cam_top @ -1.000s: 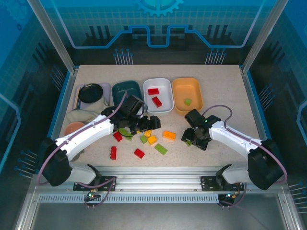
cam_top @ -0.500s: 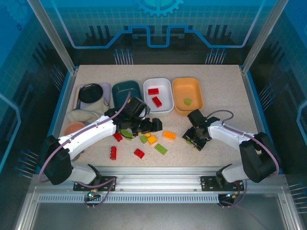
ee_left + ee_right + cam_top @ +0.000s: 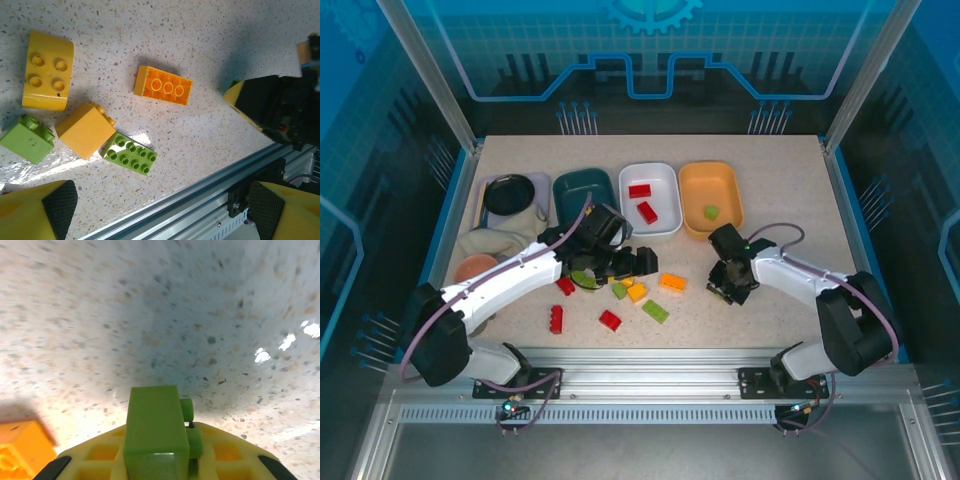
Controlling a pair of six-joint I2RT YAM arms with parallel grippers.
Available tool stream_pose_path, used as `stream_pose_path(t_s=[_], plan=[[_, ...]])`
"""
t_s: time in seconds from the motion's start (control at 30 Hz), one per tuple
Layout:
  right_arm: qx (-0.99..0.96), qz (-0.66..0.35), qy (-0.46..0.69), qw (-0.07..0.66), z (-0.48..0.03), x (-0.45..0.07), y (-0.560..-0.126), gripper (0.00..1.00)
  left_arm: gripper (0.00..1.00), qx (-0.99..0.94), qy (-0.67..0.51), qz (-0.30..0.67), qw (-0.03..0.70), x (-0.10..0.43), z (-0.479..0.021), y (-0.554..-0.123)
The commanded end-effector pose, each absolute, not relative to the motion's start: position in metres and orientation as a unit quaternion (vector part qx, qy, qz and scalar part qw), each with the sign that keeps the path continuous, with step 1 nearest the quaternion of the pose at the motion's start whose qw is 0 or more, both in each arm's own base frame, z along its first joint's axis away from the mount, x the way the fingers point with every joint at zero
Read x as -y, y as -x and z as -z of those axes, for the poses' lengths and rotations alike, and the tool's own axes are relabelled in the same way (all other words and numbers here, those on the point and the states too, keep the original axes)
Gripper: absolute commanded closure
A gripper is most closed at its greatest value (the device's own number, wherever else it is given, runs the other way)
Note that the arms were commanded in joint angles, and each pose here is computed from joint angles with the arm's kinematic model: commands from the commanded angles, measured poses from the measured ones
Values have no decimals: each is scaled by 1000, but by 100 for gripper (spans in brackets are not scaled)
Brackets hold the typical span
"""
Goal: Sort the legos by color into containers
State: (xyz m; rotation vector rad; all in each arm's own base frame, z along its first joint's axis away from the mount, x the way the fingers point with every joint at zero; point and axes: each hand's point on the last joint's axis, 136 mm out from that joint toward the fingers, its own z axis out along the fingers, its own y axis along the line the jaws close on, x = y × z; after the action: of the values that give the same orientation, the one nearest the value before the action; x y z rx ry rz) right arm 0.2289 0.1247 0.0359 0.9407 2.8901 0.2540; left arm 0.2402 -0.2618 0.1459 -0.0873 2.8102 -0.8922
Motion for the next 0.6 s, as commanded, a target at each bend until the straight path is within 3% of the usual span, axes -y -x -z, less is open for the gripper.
stream_pose_path(t_s=[0.0,0.2,0.57], plan=[[-956,-71,-253,132,-92,-114,-267,82,8,-941,36,315,119,269,-172,-250],[-968,-59,-153,191,-145,-124,-350,81,7,-933,66,323,141,278,-201,-288],[-979,-78,-133,134,-101,-133,-483,77,7,-927,121,325,145,278,-200,-353]])
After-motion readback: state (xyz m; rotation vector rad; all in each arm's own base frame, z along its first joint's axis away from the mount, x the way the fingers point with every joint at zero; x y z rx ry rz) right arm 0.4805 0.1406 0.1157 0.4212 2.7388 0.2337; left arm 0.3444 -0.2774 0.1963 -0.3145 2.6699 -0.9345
